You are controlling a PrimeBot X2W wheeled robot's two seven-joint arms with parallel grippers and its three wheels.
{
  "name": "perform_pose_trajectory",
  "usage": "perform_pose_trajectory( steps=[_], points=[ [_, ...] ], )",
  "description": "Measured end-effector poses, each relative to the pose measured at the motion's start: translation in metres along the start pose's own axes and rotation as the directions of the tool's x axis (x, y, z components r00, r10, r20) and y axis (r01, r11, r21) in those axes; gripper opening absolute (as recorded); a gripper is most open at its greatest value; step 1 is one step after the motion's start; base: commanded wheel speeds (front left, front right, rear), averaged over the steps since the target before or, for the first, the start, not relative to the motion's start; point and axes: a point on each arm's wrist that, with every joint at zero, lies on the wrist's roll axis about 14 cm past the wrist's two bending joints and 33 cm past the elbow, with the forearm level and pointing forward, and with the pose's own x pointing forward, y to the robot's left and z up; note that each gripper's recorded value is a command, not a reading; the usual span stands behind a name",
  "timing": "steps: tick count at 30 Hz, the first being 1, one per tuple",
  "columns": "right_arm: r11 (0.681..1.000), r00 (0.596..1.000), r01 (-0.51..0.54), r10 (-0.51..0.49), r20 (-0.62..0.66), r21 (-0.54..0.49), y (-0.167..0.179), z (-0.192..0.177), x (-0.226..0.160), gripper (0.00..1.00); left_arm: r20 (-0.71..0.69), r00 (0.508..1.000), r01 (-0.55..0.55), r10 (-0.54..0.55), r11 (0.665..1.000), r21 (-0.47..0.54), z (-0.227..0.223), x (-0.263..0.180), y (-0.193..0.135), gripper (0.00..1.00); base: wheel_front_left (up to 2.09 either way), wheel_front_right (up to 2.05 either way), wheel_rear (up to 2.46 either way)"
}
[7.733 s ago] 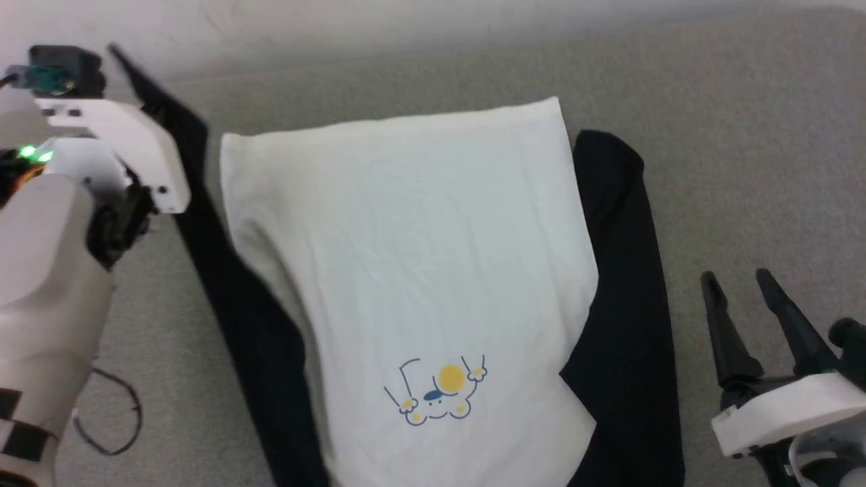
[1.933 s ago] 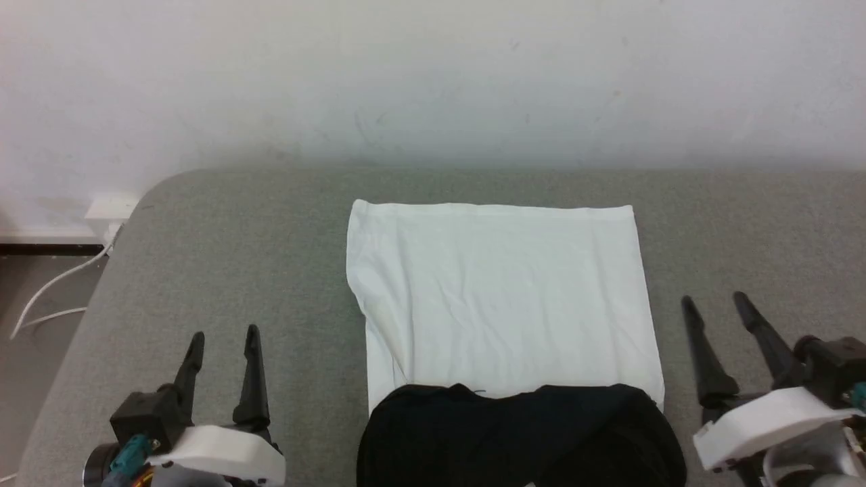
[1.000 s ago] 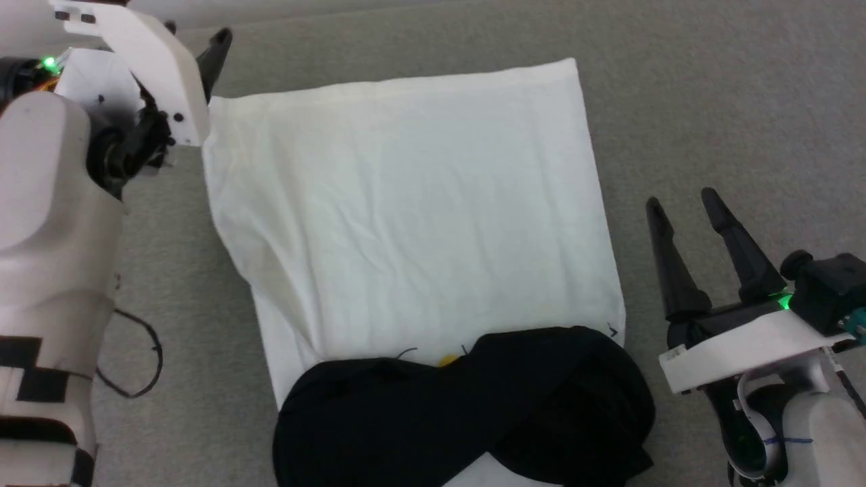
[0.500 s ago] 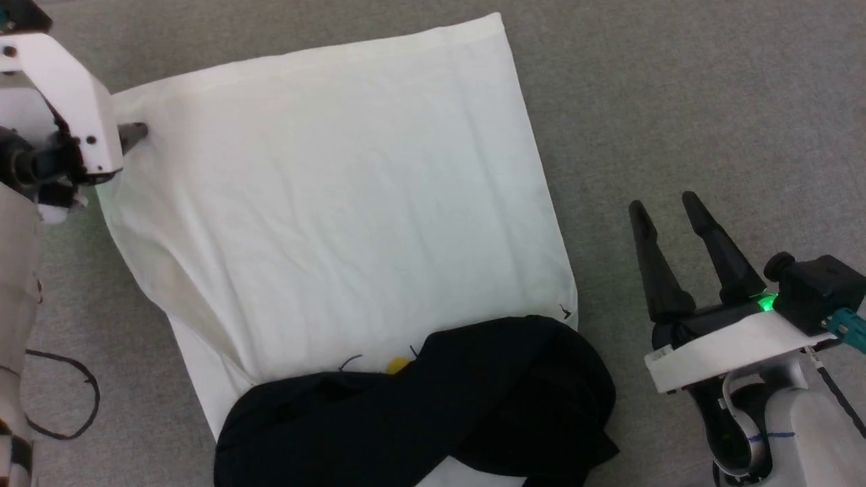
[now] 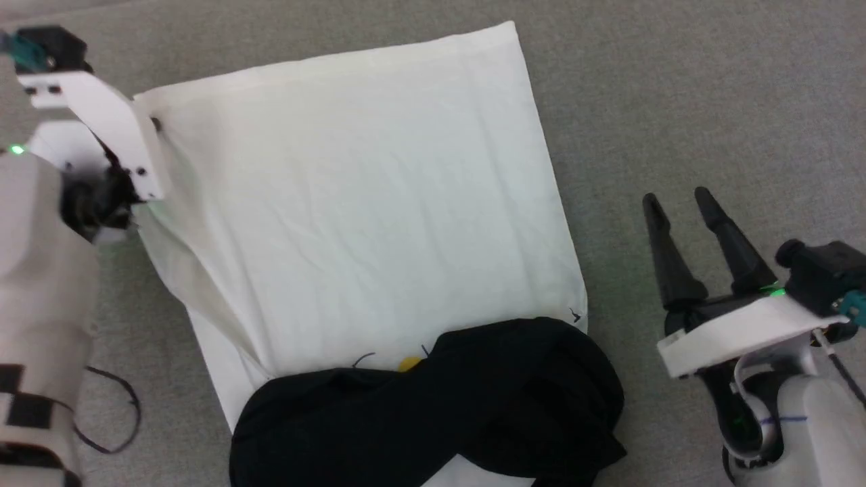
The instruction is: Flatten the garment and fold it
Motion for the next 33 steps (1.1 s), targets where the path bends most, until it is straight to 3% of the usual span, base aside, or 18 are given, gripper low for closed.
perform_pose_trajectory(
  steps=[9, 18, 22, 26, 30, 33],
  points=[
    [0.997, 0.998, -0.019, 0.023, -0.060, 0.071, 0.001, 0.014, 0.052, 1.00, 0.292, 0.956, 0.025, -0.014, 0.999, -0.035, 0.025, -0.037, -0.019, 0.00, 0.00, 0.00, 0.00],
    [0.995, 0.968, -0.067, 0.083, -0.239, 0.074, 0.024, 0.017, 0.135, 1.00, 0.411, 0.912, 0.014, 0.002, 0.999, -0.035, 0.049, -0.065, -0.014, 0.00, 0.00, 0.00, 0.00],
    [0.997, 0.917, -0.069, 0.081, -0.391, 0.045, 0.032, -0.010, 0.160, 1.00, 0.423, 0.906, 0.016, -0.002, 0.999, -0.031, 0.055, -0.059, -0.013, 0.00, 0.00, 0.00, 0.00],
    [0.996, 0.842, -0.088, 0.085, -0.533, 0.019, 0.043, -0.041, 0.174, 1.00, 0.413, 0.911, 0.018, -0.007, 1.000, -0.023, 0.050, -0.049, -0.011, 0.00, 0.00, 0.00, 0.00],
    [0.993, 0.781, -0.118, 0.097, -0.617, 0.007, 0.056, -0.066, 0.184, 1.00, 0.398, 0.917, 0.016, -0.004, 1.000, -0.026, 0.042, -0.038, -0.005, 0.00, 0.00, 0.00, 0.00],
    [0.990, 0.761, -0.142, 0.104, -0.641, -0.008, 0.064, -0.073, 0.192, 1.00, 0.386, 0.923, 0.011, 0.001, 1.000, -0.028, 0.035, -0.033, 0.001, 0.00, 0.00, 0.00, 0.00]
  ],
)
